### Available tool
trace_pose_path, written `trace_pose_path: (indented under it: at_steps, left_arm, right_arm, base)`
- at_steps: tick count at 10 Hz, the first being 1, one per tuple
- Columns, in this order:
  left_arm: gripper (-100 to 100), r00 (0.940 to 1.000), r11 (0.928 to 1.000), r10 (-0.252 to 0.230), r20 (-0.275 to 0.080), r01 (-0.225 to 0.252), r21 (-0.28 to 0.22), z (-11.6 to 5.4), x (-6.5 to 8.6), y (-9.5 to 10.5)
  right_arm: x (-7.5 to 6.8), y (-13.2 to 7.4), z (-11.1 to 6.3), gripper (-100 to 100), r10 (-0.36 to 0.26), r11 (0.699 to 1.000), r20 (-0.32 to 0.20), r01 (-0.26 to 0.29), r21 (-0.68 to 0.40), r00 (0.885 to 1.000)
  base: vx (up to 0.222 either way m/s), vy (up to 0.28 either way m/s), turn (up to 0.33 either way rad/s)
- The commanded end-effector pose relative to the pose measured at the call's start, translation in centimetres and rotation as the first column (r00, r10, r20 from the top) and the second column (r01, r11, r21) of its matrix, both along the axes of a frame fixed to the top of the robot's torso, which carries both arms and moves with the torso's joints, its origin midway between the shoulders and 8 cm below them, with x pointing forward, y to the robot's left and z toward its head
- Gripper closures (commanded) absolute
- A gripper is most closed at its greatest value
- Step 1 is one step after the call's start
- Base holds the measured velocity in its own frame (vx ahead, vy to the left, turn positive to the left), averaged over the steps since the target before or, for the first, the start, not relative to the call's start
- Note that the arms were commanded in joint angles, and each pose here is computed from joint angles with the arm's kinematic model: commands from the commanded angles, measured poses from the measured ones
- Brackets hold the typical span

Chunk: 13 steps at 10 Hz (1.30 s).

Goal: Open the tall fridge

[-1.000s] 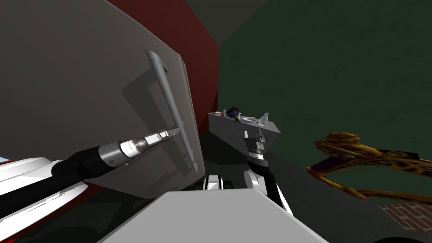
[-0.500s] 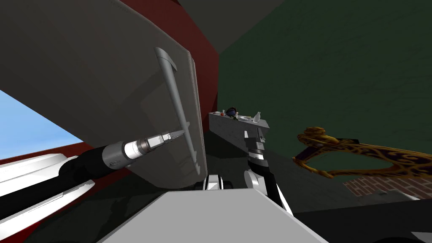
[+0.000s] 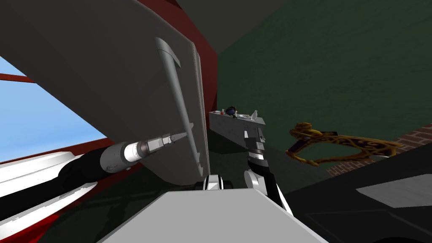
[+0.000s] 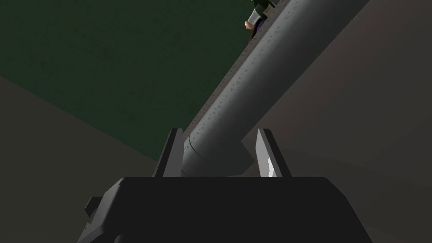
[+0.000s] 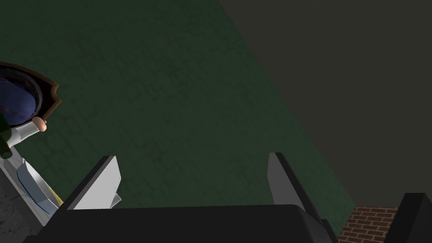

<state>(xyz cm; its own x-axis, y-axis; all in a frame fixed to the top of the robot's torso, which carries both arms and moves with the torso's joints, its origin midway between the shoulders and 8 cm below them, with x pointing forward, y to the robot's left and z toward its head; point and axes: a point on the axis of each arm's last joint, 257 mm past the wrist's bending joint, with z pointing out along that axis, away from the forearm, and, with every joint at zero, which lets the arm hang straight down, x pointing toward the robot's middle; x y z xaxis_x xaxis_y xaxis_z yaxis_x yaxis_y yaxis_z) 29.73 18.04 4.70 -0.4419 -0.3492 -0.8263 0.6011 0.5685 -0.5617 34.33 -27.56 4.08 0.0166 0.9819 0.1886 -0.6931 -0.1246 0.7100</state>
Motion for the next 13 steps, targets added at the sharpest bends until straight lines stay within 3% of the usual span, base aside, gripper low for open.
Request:
trace_pose_path:
  at_steps: [1, 3, 5, 6, 13]
  left_arm:
    - [100, 0.9959, 0.9959, -0.09, -0.005, 0.09, -0.004, -0.1, -1.5, -1.6]
    - [100, 0.9876, 0.9876, -0.157, -0.005, 0.157, -0.008, 0.0, -2.8, -2.8]
    - [100, 0.9741, 0.974, -0.226, -0.005, 0.226, -0.013, 0.1, -4.1, -3.9]
    - [-100, 0.9779, 0.9779, -0.209, -0.005, 0.209, -0.01, 0.5, -3.5, -3.8]
    - [-100, 0.9654, 0.9654, -0.261, -0.005, 0.261, -0.01, 4.4, -3.3, -5.9]
  right_arm:
    - [0.0, 0.0, 0.0, 0, 0.0, 1.0, 0.0, 0.0, 0.0, 1.0]
    - [0.0, 0.0, 0.0, 0, 0.0, 1.0, 0.0, 0.0, 0.0, 1.0]
    - [0.0, 0.0, 0.0, 0, 0.0, 1.0, 0.0, 0.0, 0.0, 1.0]
    - [0.0, 0.0, 0.0, 0, 0.0, 1.0, 0.0, 0.0, 0.0, 1.0]
    - [0.0, 0.0, 0.0, 0, 0.0, 1.0, 0.0, 0.0, 0.0, 1.0]
  base:
    - [-0.264, 0.136, -0.055]
    - [-0.23, 0.218, -0.043]
    - [-0.215, 0.148, -0.109]
    - [-0.123, 0.041, 0.02]
    - [0.019, -0.021, 0.066]
